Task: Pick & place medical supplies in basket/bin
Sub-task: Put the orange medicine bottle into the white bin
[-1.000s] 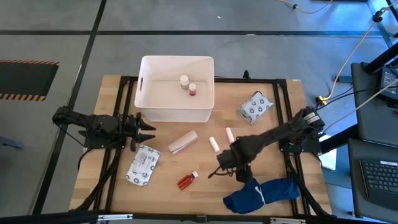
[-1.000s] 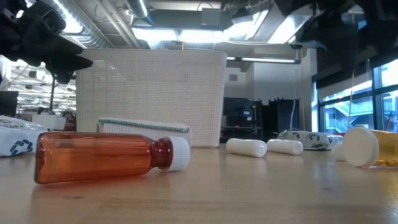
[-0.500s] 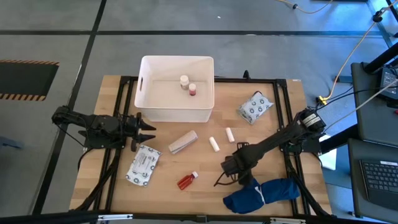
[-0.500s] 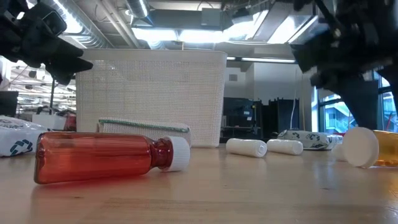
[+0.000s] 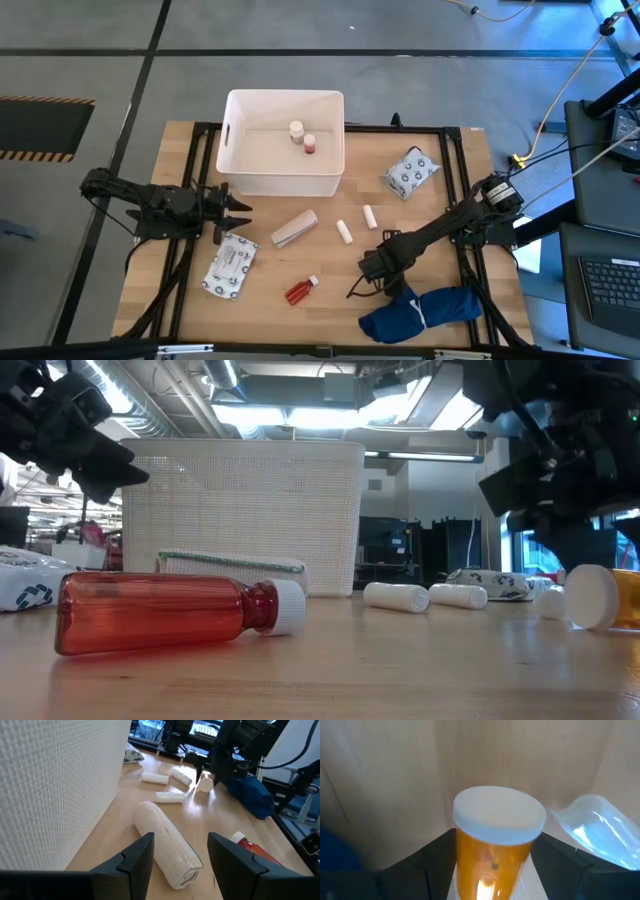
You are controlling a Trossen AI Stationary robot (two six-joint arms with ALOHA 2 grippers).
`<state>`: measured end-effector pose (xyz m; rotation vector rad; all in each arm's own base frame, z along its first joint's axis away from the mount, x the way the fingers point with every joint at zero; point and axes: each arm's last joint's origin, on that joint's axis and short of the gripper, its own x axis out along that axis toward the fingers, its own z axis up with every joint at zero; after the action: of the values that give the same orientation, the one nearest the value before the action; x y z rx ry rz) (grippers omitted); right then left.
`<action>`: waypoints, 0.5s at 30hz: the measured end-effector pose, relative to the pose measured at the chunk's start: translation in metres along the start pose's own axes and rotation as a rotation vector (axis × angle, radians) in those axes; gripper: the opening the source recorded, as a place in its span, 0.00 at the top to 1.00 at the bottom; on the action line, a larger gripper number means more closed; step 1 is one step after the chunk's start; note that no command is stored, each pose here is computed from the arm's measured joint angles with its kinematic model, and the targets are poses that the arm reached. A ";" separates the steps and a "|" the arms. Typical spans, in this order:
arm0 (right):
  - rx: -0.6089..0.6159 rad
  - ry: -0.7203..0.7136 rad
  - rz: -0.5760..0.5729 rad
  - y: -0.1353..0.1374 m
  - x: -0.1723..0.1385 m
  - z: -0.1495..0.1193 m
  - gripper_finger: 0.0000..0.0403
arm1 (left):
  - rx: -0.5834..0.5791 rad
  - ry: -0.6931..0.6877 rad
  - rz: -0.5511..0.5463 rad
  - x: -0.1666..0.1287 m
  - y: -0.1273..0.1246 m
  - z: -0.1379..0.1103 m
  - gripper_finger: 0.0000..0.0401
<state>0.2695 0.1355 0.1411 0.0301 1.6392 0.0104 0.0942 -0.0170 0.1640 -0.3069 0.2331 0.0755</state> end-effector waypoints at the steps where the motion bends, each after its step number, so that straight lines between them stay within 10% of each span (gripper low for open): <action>1: 0.010 -0.005 0.002 0.000 0.001 0.000 0.40 | -0.009 0.002 0.001 0.000 0.000 0.000 0.55; 15: 0.042 -0.107 0.058 0.005 0.000 0.010 0.55 | 0.024 -0.108 -0.040 0.001 -0.005 0.011 0.55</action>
<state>0.2798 0.1405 0.1407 0.1088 1.5313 0.0189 0.0986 -0.0182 0.1758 -0.2821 0.1203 0.0501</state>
